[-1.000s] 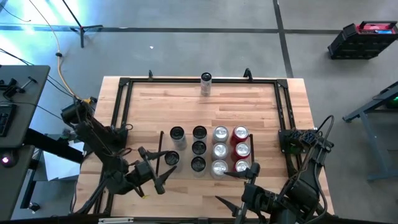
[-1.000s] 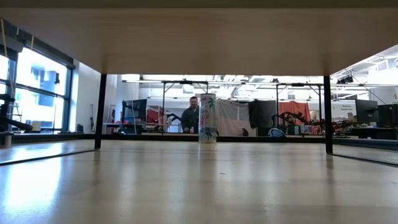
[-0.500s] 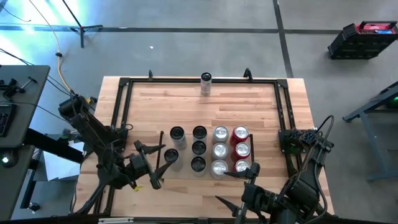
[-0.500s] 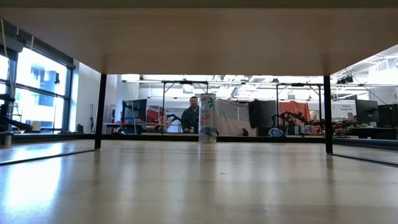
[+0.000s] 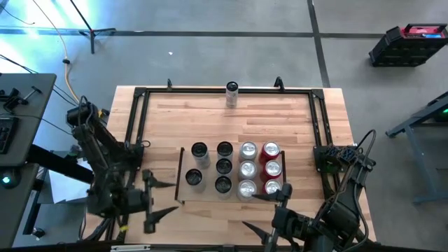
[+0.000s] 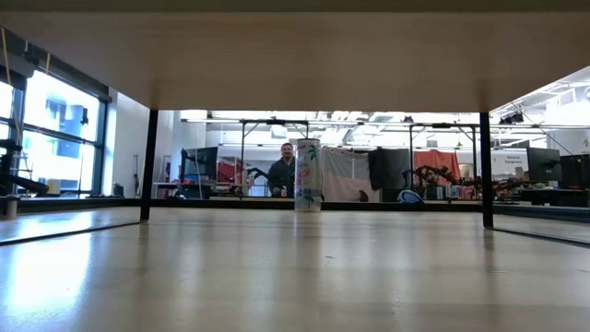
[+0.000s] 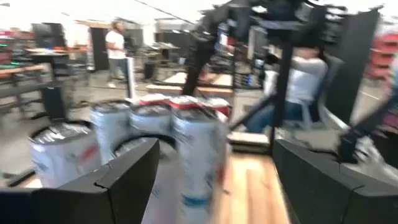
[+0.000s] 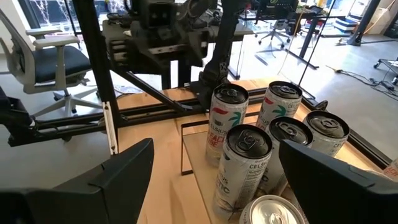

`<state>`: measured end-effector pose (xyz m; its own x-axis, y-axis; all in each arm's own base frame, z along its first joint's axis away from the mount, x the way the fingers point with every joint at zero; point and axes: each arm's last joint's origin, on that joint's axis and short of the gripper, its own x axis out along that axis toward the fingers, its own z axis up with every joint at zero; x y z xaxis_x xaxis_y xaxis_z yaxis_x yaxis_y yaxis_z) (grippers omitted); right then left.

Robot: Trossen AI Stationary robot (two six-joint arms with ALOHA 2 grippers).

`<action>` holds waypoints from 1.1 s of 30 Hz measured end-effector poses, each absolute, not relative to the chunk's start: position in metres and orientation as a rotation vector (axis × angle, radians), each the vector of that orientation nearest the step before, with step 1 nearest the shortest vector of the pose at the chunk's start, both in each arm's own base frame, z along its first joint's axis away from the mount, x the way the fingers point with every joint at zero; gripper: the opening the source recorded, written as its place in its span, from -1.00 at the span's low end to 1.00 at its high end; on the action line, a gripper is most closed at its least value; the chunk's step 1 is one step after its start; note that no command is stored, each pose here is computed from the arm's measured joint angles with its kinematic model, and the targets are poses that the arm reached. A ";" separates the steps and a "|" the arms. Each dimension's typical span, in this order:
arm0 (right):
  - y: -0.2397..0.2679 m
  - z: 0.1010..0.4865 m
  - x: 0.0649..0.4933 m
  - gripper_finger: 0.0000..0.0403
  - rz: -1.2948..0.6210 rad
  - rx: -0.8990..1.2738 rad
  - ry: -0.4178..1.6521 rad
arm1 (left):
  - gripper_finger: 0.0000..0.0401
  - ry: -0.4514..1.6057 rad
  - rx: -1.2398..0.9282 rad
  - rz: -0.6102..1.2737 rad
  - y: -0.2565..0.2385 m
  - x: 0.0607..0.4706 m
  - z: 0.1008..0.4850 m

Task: Place canned beverage on shelf
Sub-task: Put the right white-pink soda can on the shelf aligned with the other white-pink soda cans

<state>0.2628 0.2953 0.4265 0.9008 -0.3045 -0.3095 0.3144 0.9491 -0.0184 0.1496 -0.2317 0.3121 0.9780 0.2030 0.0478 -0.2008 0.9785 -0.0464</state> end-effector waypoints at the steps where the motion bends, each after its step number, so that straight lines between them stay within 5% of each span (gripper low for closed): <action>1: 0.295 0.427 0.263 0.65 -0.319 0.032 0.316 | 0.52 -0.043 -0.037 0.188 -0.235 0.146 0.309; 9: 0.295 0.427 0.263 0.65 -0.310 0.008 0.323 | 0.45 0.045 -0.072 0.218 -0.242 0.141 0.273; 25: 0.295 0.426 0.265 0.65 -0.283 0.011 0.351 | -0.43 0.153 -0.072 0.184 -0.226 0.179 0.255; 33: 0.295 0.425 0.265 0.65 -0.273 0.014 0.359 | -0.68 0.158 -0.048 0.224 -0.221 0.183 0.253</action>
<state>0.2646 0.2949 0.4255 0.9002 -0.2612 -0.3484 0.2660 0.9633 -0.0347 0.1828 -0.2215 0.2528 0.9627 0.2172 -0.1613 -0.2247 0.9740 -0.0294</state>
